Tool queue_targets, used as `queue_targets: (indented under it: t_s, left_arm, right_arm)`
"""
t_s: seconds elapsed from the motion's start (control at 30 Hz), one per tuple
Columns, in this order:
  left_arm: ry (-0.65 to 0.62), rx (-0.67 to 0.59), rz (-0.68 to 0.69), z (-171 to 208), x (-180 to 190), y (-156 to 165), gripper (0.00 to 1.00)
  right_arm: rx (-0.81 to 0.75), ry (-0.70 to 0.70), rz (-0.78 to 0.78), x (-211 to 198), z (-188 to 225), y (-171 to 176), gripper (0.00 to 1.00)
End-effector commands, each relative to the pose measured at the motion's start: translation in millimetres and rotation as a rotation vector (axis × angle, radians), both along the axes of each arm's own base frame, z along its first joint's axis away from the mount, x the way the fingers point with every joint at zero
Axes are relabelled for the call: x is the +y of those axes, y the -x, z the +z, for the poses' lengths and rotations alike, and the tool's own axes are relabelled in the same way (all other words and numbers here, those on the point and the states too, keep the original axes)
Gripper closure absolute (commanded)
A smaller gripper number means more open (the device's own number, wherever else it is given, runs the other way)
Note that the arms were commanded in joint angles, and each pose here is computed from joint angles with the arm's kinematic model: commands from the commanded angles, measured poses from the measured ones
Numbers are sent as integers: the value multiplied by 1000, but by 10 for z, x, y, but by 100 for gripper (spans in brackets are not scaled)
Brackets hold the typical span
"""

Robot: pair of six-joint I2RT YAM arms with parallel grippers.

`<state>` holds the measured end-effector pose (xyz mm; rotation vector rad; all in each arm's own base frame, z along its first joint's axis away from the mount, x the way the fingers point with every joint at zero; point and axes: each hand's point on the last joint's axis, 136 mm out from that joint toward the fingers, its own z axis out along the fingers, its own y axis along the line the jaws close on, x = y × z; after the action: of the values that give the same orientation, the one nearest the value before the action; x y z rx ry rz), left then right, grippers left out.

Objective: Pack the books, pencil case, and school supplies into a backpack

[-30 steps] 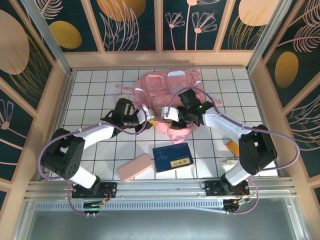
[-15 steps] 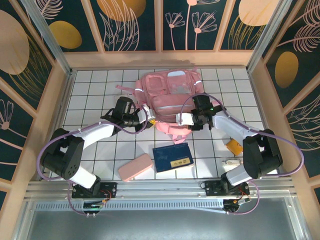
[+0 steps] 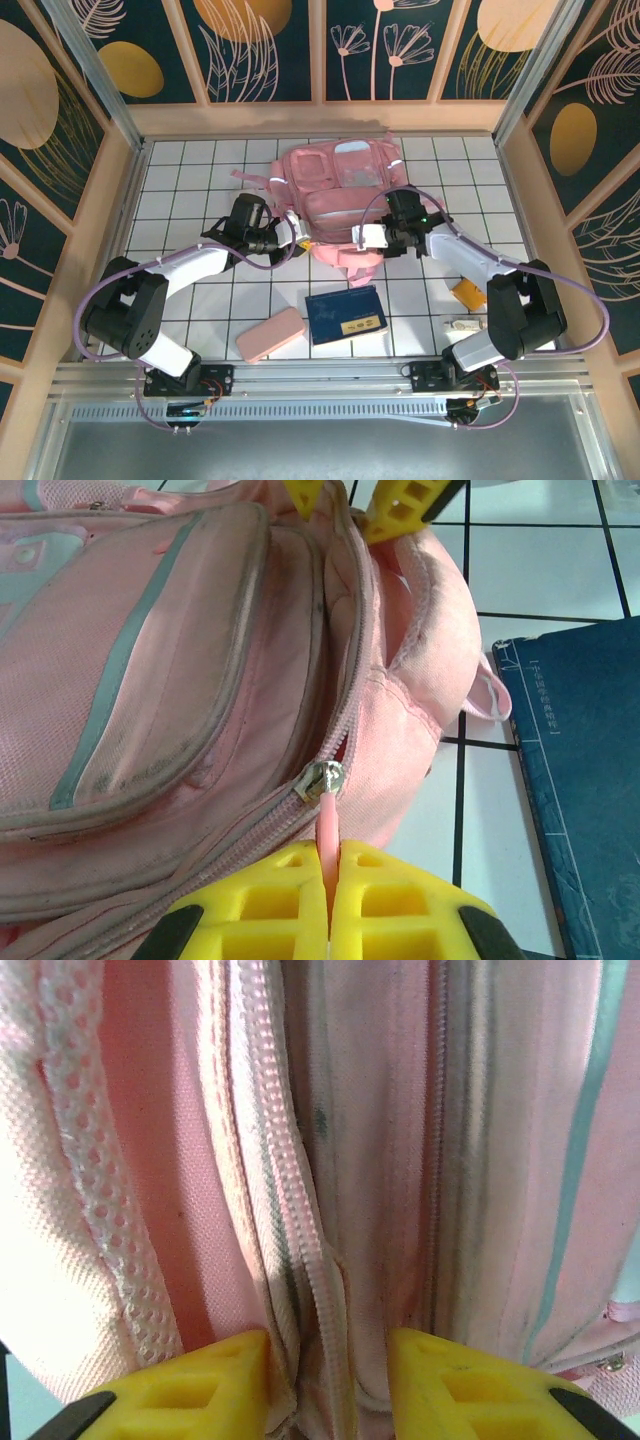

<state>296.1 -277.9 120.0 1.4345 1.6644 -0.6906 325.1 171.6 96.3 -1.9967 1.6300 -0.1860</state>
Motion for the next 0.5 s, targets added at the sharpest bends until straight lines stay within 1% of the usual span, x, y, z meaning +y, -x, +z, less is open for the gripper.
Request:
queue_targets:
  t_s: [0.0, 0.07, 0.1, 0.13, 0.17, 0.2, 0.23, 0.4, 0.47]
  left_arm:
    - [45, -39, -67, 174, -83, 42, 100]
    - [45, -39, -66, 172, -78, 43, 100]
    - [43, -40, -67, 167, -80, 43, 100]
    - [41, -38, -66, 159, -78, 43, 100]
    - [40, -38, -66, 156, -78, 43, 100]
    - [38, -37, -66, 146, -76, 43, 100]
    - [37, -37, -66, 142, -75, 42, 100]
    - [34, -25, -68, 102, -71, 56, 100]
    - [35, -24, -70, 101, -74, 61, 100]
  right_arm:
    - [-24, -9, 2, -98, 199, -39, 72]
    - [-22, -12, -1, -121, 177, -22, 82]
    - [-14, -15, -2, -128, 168, -7, 85]
    - [-3, -25, -5, -125, 176, 10, 85]
    - [8, -38, -10, -119, 190, 24, 81]
    - [17, -48, -14, -112, 204, 37, 74]
    - [17, -54, -15, -111, 217, 38, 72]
    - [15, -109, -56, -146, 315, -17, 70]
    - [2, -94, -58, -166, 276, -37, 70]
